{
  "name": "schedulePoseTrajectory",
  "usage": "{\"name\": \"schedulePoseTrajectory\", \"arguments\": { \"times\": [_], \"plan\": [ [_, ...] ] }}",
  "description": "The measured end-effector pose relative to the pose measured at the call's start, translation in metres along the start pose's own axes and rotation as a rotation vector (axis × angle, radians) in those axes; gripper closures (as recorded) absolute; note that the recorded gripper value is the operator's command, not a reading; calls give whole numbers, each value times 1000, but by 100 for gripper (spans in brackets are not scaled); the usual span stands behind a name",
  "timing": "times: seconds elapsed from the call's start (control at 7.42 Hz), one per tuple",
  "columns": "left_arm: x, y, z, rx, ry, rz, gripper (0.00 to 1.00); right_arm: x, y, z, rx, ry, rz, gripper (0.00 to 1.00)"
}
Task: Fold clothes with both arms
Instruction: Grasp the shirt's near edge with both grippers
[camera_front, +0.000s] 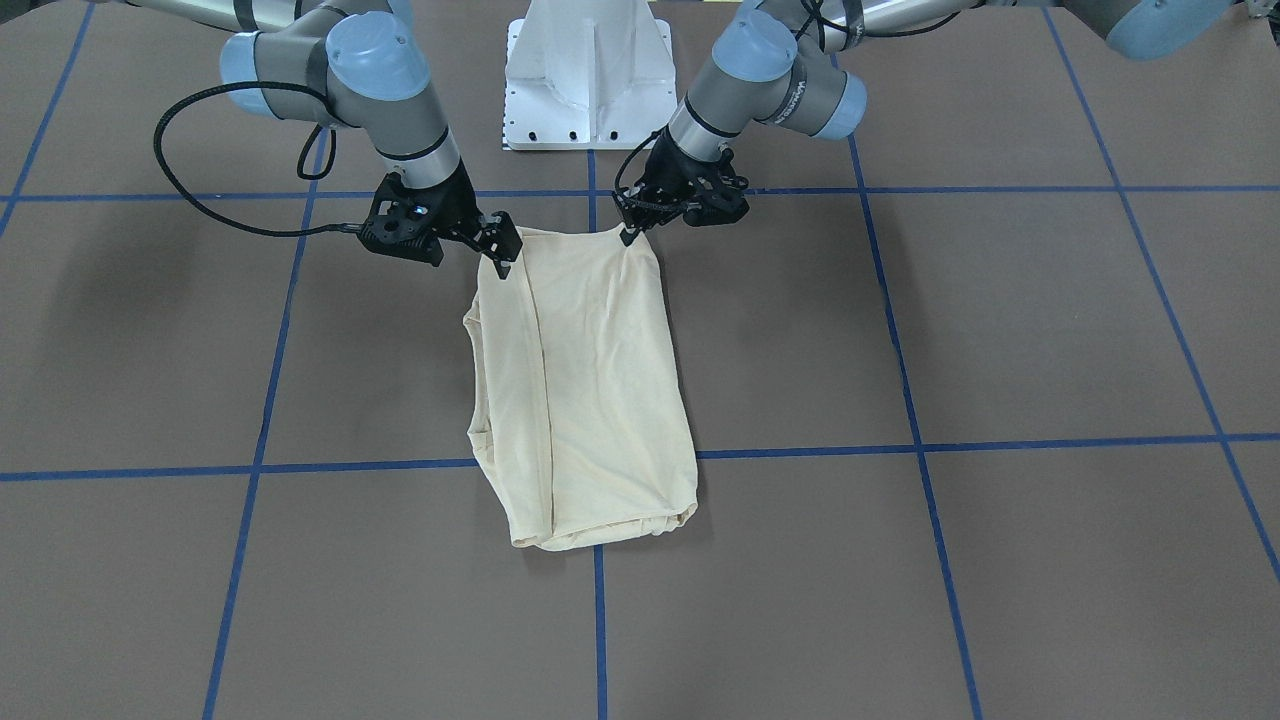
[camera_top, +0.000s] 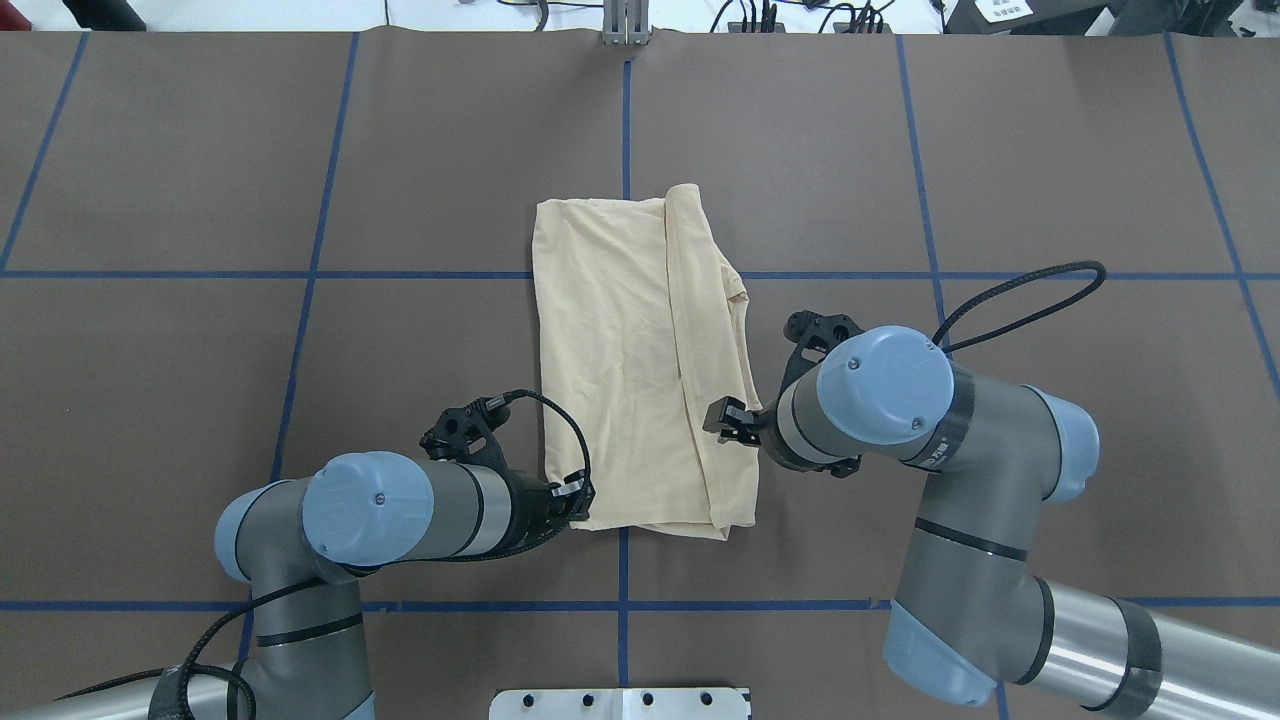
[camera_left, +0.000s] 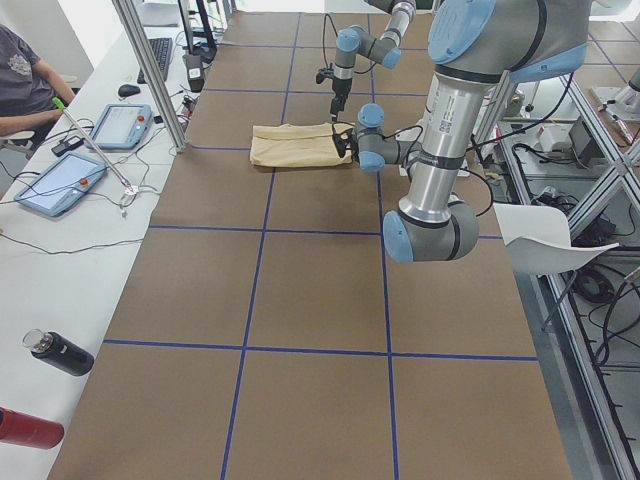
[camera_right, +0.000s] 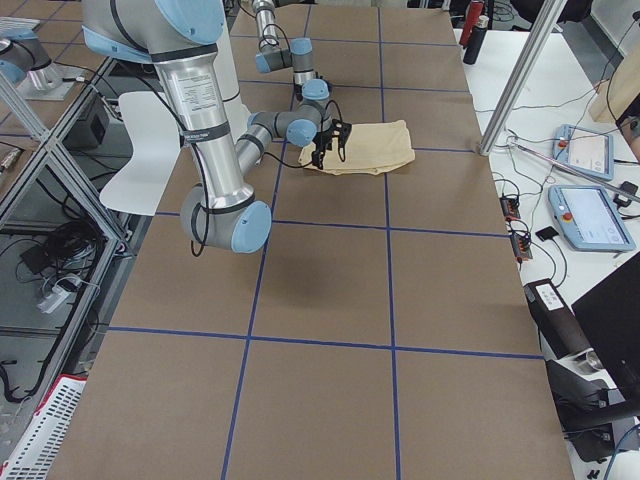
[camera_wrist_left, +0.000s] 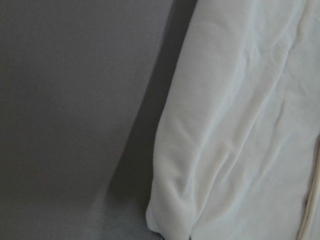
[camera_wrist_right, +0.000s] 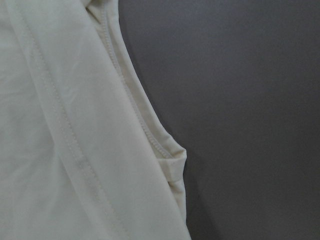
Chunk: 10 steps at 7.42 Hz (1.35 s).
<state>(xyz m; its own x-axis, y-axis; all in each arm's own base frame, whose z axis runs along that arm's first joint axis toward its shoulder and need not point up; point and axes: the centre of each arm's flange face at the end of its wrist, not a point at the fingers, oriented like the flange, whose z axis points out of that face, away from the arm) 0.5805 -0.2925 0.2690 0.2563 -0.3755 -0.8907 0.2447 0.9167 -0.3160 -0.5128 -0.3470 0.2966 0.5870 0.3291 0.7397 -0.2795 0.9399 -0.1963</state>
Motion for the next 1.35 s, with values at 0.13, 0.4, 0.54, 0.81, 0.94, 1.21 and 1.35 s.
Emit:
{"name": "schedulePoseTrajectory", "arguments": {
  "times": [0.13, 0.4, 0.54, 0.81, 0.94, 1.21, 1.35],
  "plan": [
    [0, 0, 0, 0, 0, 0, 100, -1, 10, 9, -11, 11, 16, 0],
    [-1, 0, 0, 1, -1, 0, 100, -2, 17, 21, -19, 30, 33, 1],
    [-1, -1, 0, 1, -1, 0, 100, -5, 18, 24, -20, 32, 35, 1],
    [-1, -1, -1, 2, -1, -1, 100, -11, 19, 26, -22, 28, 34, 16],
    [-2, -2, -1, 2, -1, -1, 100, -14, 20, 27, -23, 24, 33, 21],
    [-2, -2, -1, 2, -1, -1, 100, -28, 20, 31, -24, 20, 32, 27],
    [-2, -2, -2, 2, -1, -1, 100, -33, 20, 34, -24, 21, 33, 32]
  ]
}}
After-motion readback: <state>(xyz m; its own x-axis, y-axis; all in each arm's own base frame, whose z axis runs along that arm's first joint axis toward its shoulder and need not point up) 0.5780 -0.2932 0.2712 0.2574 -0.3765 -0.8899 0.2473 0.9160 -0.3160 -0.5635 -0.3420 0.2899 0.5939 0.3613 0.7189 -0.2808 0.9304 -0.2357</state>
